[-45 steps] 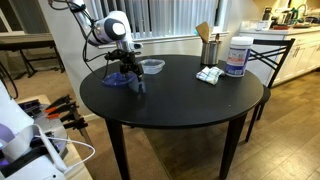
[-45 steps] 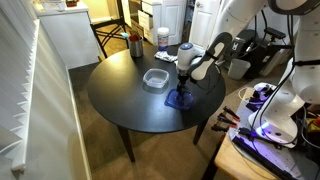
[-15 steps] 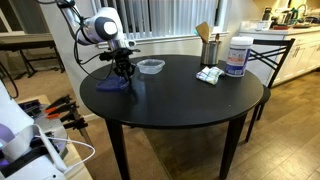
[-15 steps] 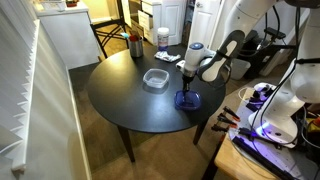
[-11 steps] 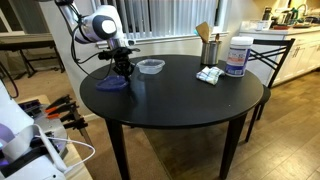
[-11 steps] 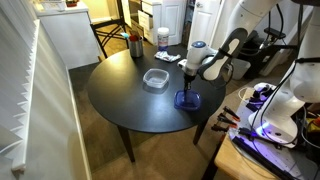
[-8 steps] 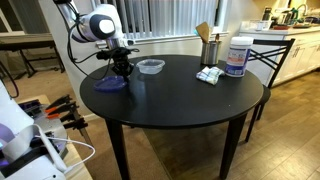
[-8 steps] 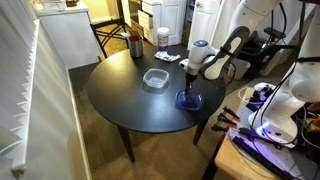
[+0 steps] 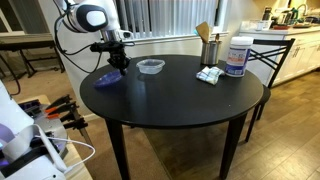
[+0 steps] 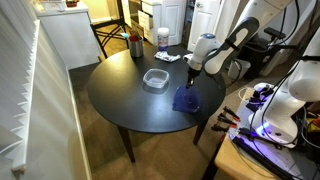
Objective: Put the blue lid on the clear bowl.
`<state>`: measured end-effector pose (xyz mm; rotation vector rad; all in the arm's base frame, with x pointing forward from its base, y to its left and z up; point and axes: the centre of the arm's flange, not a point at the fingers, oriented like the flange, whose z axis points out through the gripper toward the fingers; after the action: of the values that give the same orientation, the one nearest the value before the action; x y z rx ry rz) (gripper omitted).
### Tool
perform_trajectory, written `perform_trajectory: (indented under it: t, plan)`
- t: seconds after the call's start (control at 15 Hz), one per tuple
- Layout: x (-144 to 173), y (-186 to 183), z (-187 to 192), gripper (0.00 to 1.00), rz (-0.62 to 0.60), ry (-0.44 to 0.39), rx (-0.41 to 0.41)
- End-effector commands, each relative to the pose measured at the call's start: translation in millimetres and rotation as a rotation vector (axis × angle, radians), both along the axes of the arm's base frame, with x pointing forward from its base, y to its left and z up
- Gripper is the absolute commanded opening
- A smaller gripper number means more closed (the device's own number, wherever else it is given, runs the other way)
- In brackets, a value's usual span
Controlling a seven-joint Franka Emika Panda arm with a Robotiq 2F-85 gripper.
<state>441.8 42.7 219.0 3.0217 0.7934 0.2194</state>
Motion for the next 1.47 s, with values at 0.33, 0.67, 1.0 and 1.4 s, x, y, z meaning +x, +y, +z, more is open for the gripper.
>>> perform_trajectory:
  t: [0.33, 0.67, 1.0, 1.4]
  plan:
    - [46.2, -15.4, 79.8, 0.02, -0.115, -0.027, 0.035]
    - [101.7, -46.1, 129.0, 0.02, -0.164, -0.032, 0.047]
    - [138.9, -66.4, 155.2, 0.02, -0.201, -0.026, 0.048]
    - [167.3, -81.6, 162.3, 0.02, -0.214, -0.006, 0.025]
